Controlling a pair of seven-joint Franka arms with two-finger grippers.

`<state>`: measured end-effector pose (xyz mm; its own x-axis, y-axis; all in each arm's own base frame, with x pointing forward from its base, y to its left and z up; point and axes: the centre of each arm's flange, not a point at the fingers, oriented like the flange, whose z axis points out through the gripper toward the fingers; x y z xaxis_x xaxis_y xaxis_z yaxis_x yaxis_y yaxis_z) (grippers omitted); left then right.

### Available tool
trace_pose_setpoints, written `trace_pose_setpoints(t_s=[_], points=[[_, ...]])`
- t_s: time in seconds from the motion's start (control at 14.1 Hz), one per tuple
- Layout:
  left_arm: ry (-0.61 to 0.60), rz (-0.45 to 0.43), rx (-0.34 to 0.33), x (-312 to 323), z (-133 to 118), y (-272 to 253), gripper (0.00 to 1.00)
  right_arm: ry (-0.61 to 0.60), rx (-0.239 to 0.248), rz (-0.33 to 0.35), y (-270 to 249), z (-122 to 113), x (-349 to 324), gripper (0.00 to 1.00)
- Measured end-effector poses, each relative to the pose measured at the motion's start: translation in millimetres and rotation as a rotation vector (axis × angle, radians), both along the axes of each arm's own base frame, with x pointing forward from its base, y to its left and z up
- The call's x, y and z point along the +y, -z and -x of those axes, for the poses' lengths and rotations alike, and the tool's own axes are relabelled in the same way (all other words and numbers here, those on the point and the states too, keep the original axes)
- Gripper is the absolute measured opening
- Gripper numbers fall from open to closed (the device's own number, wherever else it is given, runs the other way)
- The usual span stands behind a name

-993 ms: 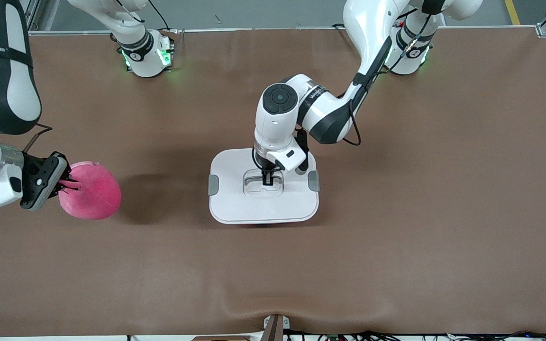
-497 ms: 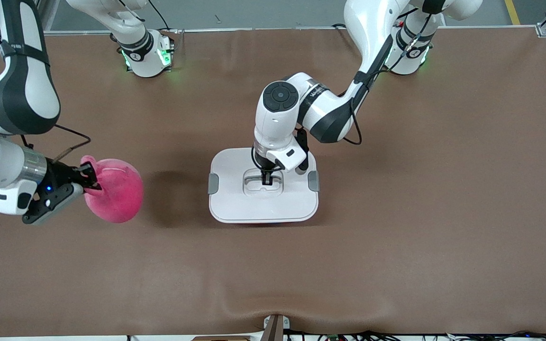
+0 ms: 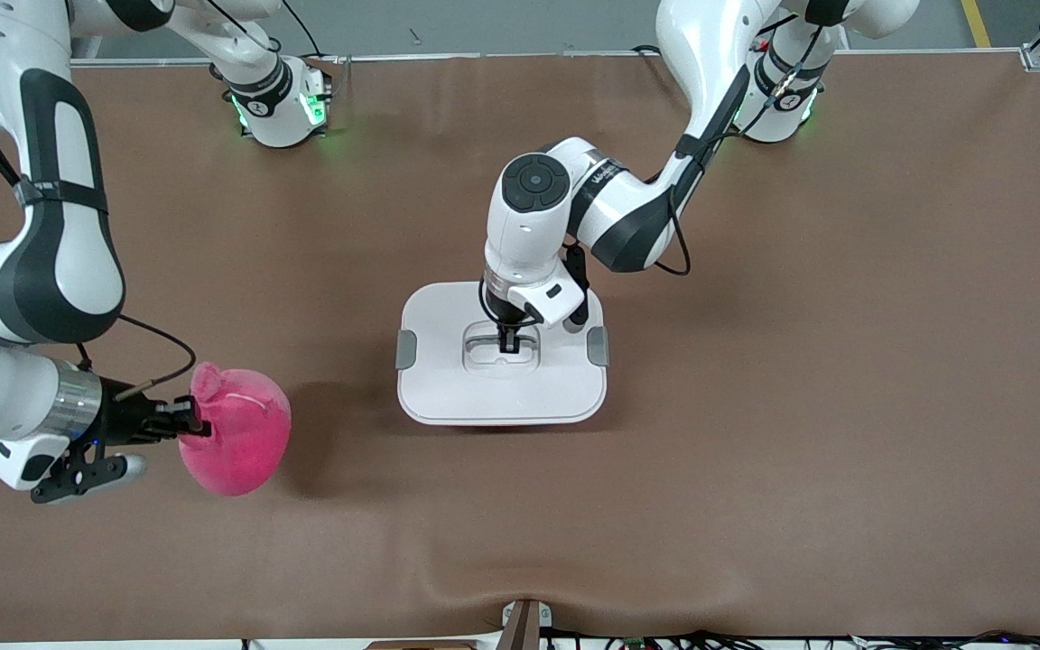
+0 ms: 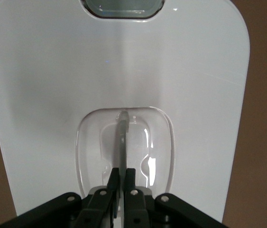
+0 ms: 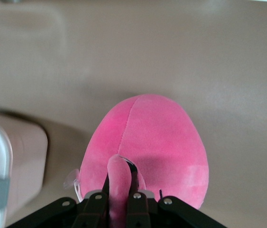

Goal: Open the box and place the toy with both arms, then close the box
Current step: 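Lift the lid with the left gripper while the right gripper carries the toy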

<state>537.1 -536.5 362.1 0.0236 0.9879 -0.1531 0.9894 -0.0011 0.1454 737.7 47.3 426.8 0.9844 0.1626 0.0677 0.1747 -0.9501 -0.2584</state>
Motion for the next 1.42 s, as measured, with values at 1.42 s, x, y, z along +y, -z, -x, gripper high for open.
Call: trace_pose_setpoints(t_s=[1.42], points=[[-0.052, -0.031, -0.032, 180.2, -91.5, -117.2, 0.07, 0.214, 0.272, -0.113, -69.3, 72.9, 222.4, 0.13]])
